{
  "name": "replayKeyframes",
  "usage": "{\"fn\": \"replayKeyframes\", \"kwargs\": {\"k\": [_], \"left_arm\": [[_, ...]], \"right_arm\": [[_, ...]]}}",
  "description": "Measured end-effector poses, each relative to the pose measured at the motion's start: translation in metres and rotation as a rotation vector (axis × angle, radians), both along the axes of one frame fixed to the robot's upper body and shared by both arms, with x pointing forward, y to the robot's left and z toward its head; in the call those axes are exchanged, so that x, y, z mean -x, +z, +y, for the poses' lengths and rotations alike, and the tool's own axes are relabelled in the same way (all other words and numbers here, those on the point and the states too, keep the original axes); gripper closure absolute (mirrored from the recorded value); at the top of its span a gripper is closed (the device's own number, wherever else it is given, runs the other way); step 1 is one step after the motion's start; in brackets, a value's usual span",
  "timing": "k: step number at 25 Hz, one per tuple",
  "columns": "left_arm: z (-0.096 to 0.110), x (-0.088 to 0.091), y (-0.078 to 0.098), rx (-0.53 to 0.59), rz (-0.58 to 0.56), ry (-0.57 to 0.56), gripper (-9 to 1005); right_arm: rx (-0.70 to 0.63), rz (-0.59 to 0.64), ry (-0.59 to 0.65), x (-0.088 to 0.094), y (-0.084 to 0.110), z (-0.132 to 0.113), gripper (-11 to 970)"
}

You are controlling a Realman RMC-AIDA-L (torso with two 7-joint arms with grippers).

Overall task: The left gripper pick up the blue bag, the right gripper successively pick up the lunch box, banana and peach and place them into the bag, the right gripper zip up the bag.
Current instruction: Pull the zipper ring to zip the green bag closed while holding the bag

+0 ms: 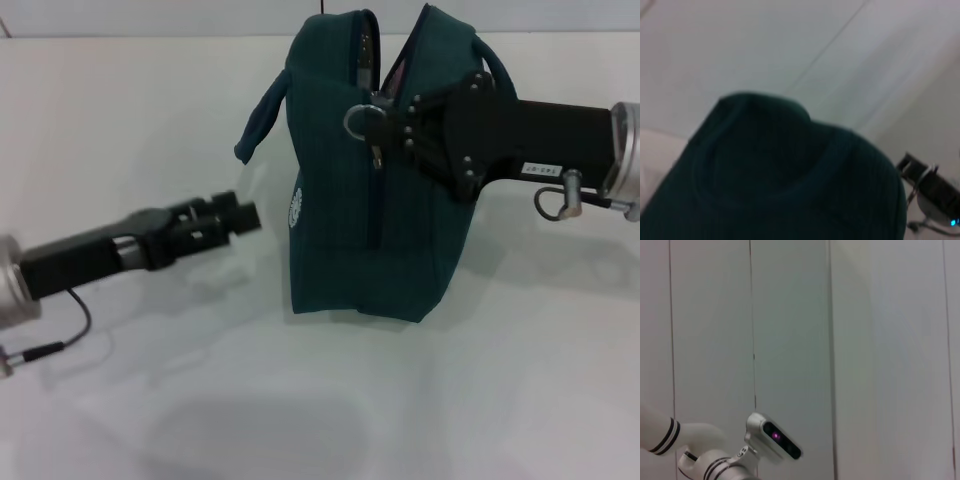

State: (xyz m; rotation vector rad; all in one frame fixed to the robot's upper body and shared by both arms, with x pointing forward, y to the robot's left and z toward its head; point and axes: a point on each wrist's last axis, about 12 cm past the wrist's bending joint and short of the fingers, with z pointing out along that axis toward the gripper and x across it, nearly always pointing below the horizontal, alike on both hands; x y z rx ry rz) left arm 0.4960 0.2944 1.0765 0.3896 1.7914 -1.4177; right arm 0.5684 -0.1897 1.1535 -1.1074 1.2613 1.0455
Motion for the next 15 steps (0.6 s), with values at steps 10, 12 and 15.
{"fn": "replayKeyframes", "kwargs": {"k": [10, 12, 15], "left_arm": [[-0.021, -0.007, -0.005, -0.005, 0.019, -0.026, 133], [-0.022, -0.009, -0.004, -0.004, 0.018, -0.028, 133], [-0.024, -0.011, -0.003, -0.005, 0.015, -0.029, 133]], "right_arm": [[0.014, 0.003, 0.031, -0.001, 0.0, 0.008, 948], [0.016, 0.004, 0.034, 0.0, -0.001, 0.009, 948], [0.016, 0.007, 0.033, 0.0, -0.001, 0.008, 948]]}}
